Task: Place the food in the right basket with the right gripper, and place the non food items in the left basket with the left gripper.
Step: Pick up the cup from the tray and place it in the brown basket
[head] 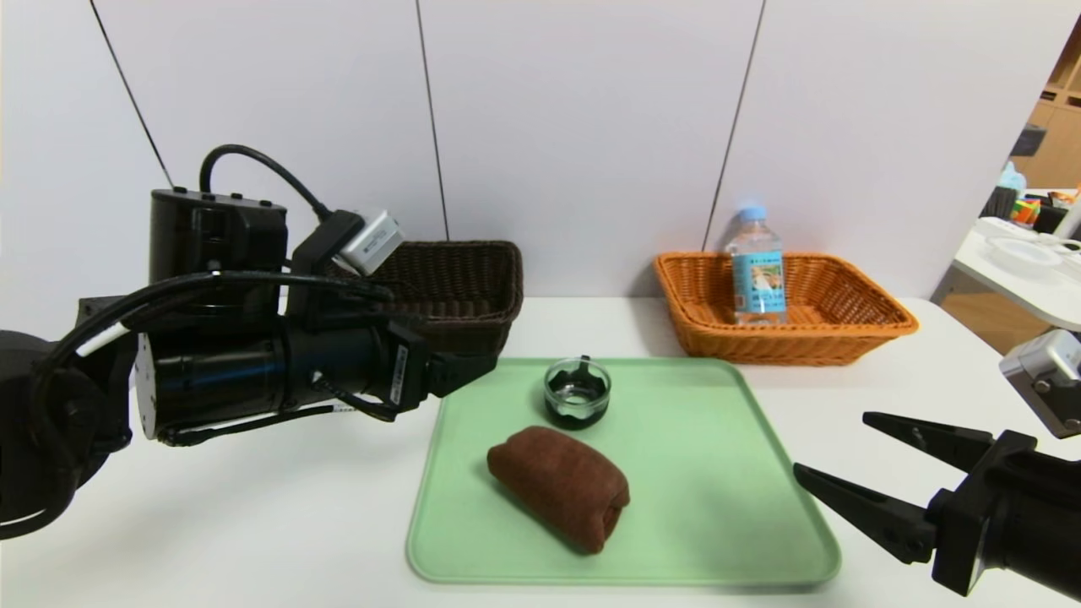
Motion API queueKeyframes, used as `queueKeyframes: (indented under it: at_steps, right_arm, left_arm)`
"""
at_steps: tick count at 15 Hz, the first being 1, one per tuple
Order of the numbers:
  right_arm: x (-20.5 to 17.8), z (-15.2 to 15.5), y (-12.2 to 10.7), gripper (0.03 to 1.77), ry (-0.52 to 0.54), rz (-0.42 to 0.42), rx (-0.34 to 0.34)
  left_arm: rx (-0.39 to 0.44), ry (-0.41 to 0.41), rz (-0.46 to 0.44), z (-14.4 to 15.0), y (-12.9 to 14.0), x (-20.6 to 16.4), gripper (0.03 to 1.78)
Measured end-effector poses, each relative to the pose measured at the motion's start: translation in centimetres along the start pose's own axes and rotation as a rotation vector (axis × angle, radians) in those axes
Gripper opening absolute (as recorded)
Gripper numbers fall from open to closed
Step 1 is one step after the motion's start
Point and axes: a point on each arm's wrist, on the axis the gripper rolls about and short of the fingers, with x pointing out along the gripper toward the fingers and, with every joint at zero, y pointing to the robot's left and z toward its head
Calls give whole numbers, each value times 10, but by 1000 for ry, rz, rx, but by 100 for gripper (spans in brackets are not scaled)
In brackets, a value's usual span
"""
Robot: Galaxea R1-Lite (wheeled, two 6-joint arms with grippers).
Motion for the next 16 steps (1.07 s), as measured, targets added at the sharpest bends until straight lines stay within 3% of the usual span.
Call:
queueKeyframes:
  at_steps: [5, 8, 14, 16]
  right_arm:
    - [5, -1, -1, 169, 16, -2, 4]
    - [6, -3, -1, 169, 27, -4, 8]
    - [7, -7, -1, 169, 44, -4, 31]
    - [7, -8, -1, 169, 47, -5, 32]
  left_arm:
    - [-3, 105, -50, 12, -13, 18, 169]
    - [-61, 197, -66, 19, -23, 30, 169]
    - [-170, 385, 44, 19, -43, 61, 169]
    - [-201, 405, 82, 20, -47, 72, 169]
